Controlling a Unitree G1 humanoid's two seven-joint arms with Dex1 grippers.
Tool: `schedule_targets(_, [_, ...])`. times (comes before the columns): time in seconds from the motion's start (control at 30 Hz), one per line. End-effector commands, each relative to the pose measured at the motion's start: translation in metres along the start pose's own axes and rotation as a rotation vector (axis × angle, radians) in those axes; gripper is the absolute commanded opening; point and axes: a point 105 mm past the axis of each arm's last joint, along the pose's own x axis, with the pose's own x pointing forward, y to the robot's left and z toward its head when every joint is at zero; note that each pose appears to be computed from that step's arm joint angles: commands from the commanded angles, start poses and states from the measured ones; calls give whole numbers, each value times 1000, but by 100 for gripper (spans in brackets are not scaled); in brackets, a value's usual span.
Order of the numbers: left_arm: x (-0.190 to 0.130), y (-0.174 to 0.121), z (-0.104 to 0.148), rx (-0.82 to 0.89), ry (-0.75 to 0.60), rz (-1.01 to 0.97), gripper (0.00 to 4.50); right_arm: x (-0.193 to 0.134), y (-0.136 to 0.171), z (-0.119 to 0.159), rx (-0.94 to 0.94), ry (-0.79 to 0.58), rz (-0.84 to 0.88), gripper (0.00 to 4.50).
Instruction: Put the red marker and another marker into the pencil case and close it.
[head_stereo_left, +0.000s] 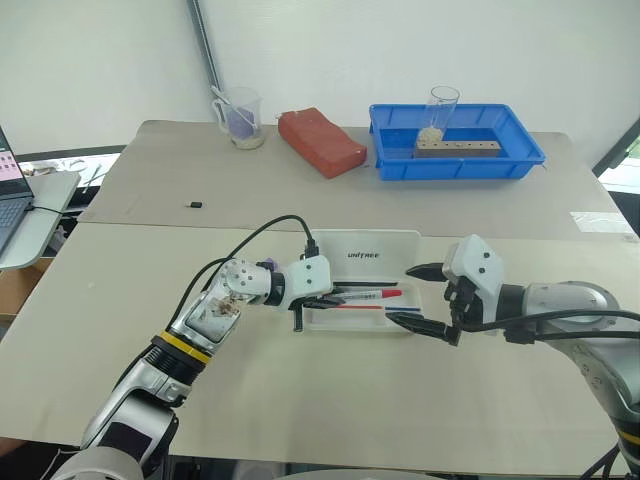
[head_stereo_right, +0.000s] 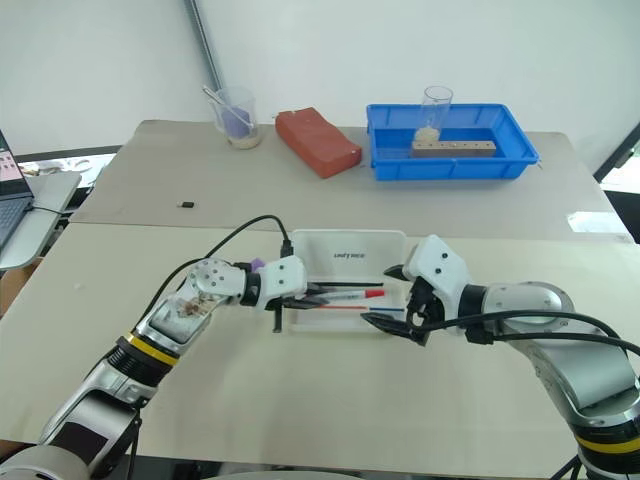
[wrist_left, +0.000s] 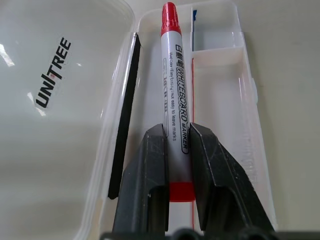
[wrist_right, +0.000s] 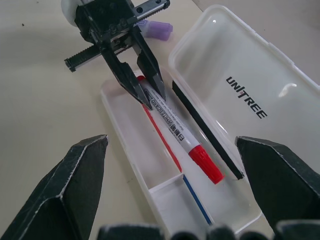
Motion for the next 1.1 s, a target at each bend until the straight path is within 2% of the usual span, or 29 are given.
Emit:
schedule_targets(0.03, [-3,13,13,67,-31,30,99,-2,2,11,-36,-32,-17,450])
schedule_targets(0.1, [-6,16,20,70,-54,33,176,-1,3,11,-31,-34,-18,450])
schedule_targets(0.2, [-14,16,27,79,-71,31,319,0,3,12,-32,-37,-13,450])
schedule_targets(0.3, [-30,15,33,86,-73,51,444,0,2,14,-42,-41,0,450])
schedule_targets(0.43, [-62,17,26,-7,-55,168,444,4,5,29,-52,-91,36,450])
schedule_targets(0.57, [-91,33,-17,-157,31,404,444,16,14,53,-76,-162,113,450])
schedule_targets(0.7, [-114,36,-51,-317,84,543,444,24,18,72,-117,-207,165,450])
schedule_targets(0.8, [-121,26,-77,-405,144,550,444,31,20,81,-144,-223,197,450])
schedule_targets(0.97, [-116,10,-98,-524,169,503,444,39,18,87,-170,-234,218,450])
schedule_targets(1.1, [-118,10,-101,-549,163,515,328,40,15,85,-191,-222,217,450])
